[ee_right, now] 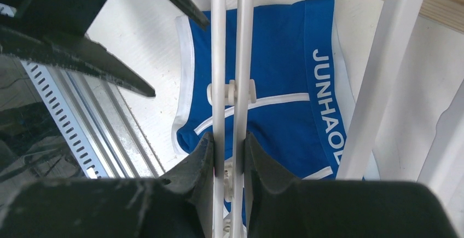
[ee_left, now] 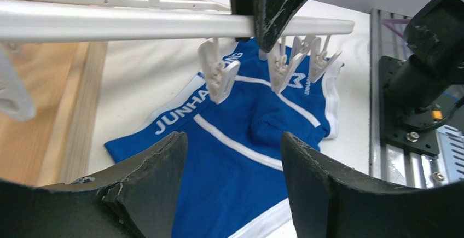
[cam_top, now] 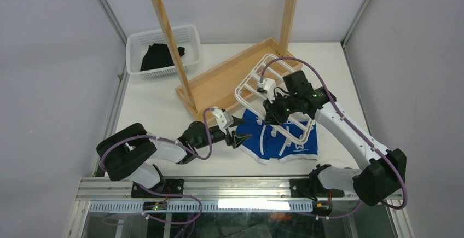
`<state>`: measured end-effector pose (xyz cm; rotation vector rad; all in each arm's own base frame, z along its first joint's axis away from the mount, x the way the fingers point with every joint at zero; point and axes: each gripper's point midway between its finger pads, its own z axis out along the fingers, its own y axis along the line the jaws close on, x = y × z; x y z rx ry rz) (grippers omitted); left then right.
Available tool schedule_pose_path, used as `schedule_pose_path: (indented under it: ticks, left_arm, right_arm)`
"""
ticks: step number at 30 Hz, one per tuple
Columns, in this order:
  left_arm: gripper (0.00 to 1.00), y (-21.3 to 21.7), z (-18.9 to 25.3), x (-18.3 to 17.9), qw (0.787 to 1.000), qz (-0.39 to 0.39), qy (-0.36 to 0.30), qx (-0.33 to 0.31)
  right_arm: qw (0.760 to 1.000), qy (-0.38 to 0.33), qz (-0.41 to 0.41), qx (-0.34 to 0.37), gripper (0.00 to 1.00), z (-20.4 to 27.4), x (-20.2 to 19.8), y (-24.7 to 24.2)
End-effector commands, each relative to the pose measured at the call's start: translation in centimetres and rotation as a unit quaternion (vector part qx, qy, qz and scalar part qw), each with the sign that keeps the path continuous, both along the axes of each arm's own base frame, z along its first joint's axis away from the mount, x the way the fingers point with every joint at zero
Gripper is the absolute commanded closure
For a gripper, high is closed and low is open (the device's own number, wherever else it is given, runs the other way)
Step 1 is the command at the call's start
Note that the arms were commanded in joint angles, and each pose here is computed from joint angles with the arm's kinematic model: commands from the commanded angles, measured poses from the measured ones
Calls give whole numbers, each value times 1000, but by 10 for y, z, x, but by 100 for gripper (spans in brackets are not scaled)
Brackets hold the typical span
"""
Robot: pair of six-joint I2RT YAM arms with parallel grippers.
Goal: Clip the underwear to the hanger
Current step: Open the clamp at the hanger.
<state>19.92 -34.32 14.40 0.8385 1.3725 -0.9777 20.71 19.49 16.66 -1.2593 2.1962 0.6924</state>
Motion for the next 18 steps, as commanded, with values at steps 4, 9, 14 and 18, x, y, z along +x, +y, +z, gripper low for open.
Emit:
schedule_pose_path:
  ticks: [4,9,14,18]
  left_arm:
    - [34,-30,28,-22,993,-102,37,-42]
    - [30,-27,40,-34,988,-128,26,-80]
    - [30,-31,44,-46,980,-175,-45,-79]
    - [33,-38,50,-56,965,-218,-112,-98]
  right_arm:
    - [995,-70,1,67,100,38,19,20]
    - [994,-73,8,76,100,41,19,24]
    - [993,-76,16,84,100,45,19,26]
    - [992,-80,26,90,100,47,18,28]
